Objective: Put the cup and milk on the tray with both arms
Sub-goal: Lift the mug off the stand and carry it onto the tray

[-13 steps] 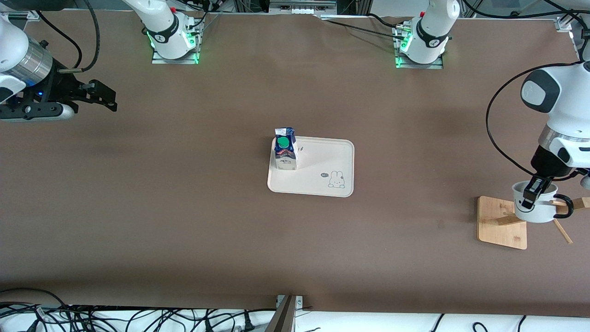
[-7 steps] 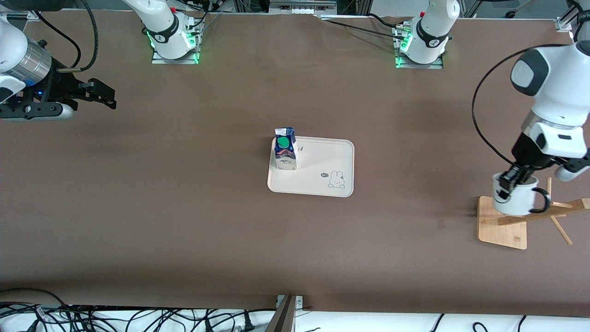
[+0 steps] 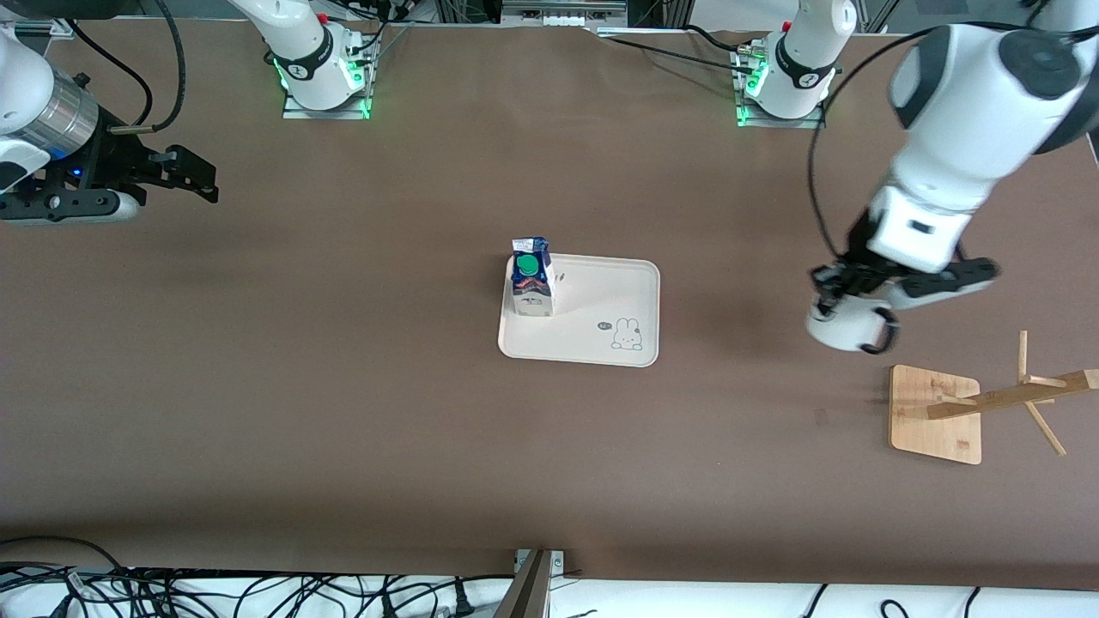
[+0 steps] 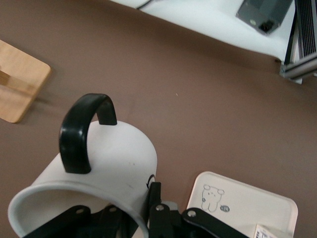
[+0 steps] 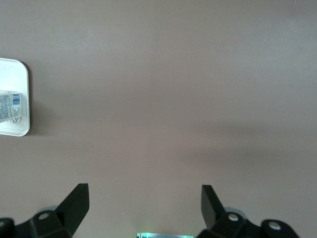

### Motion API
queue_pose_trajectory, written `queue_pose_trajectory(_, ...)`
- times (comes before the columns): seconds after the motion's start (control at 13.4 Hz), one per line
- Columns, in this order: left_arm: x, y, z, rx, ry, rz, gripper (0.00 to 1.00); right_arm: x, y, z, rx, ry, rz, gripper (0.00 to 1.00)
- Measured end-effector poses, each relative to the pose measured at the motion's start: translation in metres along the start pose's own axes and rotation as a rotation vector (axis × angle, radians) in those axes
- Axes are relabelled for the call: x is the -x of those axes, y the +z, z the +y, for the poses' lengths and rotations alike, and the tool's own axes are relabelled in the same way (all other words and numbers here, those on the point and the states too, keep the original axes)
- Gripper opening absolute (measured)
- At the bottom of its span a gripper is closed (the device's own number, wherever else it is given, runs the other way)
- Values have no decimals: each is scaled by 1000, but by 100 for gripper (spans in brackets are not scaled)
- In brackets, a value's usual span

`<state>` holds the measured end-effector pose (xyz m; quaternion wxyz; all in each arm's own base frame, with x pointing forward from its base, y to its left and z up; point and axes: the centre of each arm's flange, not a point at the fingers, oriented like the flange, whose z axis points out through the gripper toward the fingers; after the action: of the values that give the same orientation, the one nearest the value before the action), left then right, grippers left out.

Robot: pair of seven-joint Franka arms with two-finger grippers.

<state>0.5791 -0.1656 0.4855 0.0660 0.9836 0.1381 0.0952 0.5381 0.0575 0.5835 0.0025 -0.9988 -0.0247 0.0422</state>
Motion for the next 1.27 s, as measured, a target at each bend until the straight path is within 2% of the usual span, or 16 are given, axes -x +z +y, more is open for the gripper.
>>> queue_pose_trajectory(0.22, 49, 67, 72, 23, 69, -152, 8, 0, -1, -1, 0, -1, 1, 100)
queue_pose_trajectory(0.3, 56, 86, 86, 10, 96, -200, 8, 0, -1, -1, 0, -1, 1, 100)
queue_pose_trajectory(0.52, 63, 141, 126, -95, 231, -324, 8, 0, -1, 0, 0, 0, 1, 100)
queue_pose_trajectory(0.67, 80, 184, 167, -175, 313, -380, 8, 0, -2, 0, 0, 0, 2, 100)
queue_pose_trajectory(0.82, 102, 226, 190, -219, 329, -422, 8, 0, -2, 0, 0, 0, 2, 100)
queue_pose_trajectory(1.05, 125, 268, 197, -249, 239, -475, 8, 0, -2, 0, 0, 0, 1, 100)
queue_pose_trajectory(1.27, 130, 279, 198, -255, 189, -494, 8, 0, -2, 0, 0, 0, 1, 100)
